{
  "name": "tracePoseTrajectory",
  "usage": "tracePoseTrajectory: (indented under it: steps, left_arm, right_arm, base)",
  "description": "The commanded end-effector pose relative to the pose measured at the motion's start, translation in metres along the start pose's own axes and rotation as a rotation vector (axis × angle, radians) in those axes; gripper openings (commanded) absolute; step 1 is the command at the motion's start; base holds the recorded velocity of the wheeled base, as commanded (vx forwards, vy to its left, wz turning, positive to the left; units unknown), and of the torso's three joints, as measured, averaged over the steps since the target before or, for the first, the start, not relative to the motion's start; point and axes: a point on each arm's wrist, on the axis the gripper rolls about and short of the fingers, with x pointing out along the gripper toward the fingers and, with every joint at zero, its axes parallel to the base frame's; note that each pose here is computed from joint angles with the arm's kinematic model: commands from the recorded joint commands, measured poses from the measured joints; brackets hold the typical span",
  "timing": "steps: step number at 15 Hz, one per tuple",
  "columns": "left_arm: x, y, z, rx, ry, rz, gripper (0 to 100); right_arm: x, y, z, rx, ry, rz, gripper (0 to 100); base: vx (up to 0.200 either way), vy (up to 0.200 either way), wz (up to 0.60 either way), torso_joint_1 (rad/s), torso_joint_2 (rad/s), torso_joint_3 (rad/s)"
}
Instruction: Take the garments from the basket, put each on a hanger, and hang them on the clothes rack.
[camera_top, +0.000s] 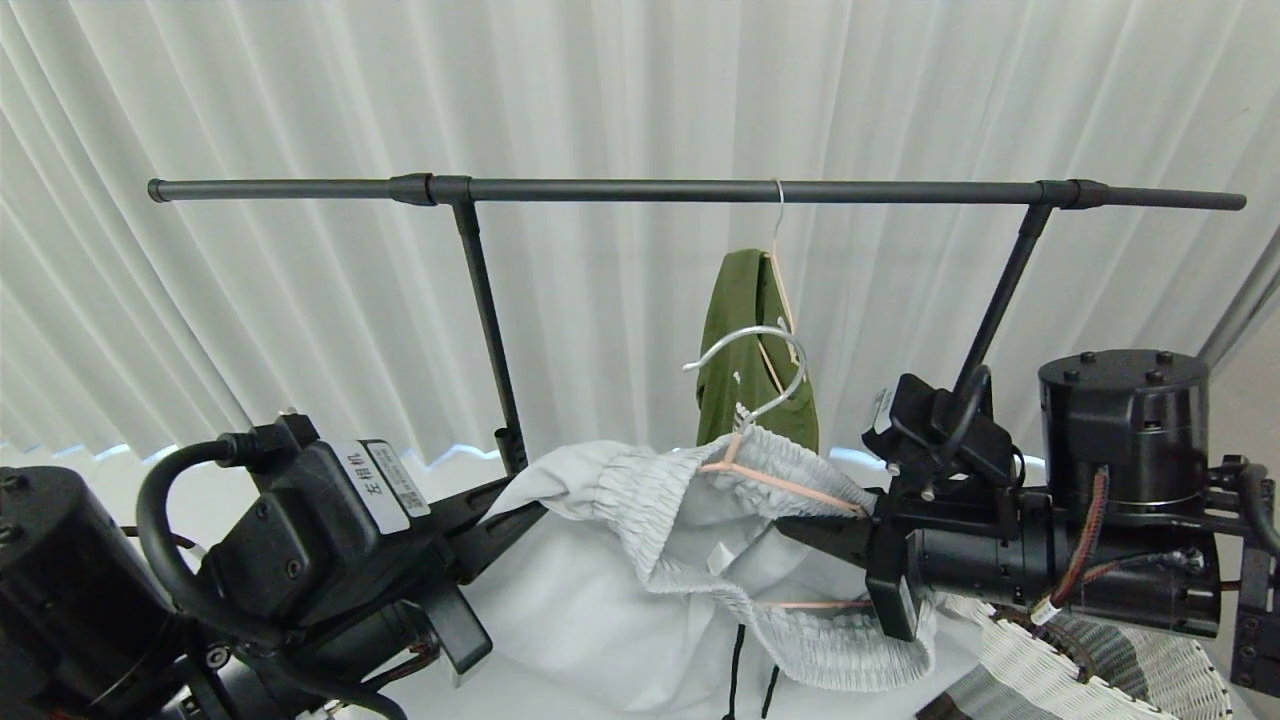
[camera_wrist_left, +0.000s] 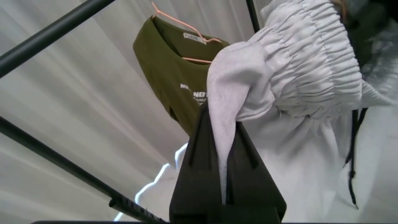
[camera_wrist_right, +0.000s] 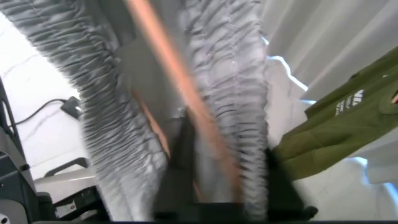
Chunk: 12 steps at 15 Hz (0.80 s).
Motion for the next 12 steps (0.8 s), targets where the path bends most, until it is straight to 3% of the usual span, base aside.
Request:
tracePoseTrajectory:
  steps: [1, 6, 7, 12]
  left_arm:
    - [0.000, 0.000, 0.000, 0.000, 0.000, 0.003, 0]
    - [-0.003, 0.000, 0.000, 0.002, -0.004, 0.005, 0]
    - [-0.004, 0.000, 0.001, 0.002, -0.007, 0.005, 100]
    - [-0.019, -0.005, -0.004, 0.001, 0.001, -0.002, 100]
  right_arm:
    - [-0.004, 0.000, 0.003, -0.018, -0.015, -0.005, 0]
    - [-0.019, 0.001, 0.013, -0.136, -0.060, -0.035, 0]
    - [-0.021, 0.002, 0.015, -0.170, -0.069, -0.039, 0]
    - [-0.034, -0.005, 0.019, -0.315, -0.085, -0.091, 0]
  base:
    - [0.000, 0.000, 0.00, 0.000, 0.00, 0.000]
    - [0.000, 0.000, 0.00, 0.000, 0.00, 0.000]
    - [0.000, 0.000, 0.00, 0.000, 0.00, 0.000]
    - [0.000, 0.000, 0.00, 0.000, 0.00, 0.000]
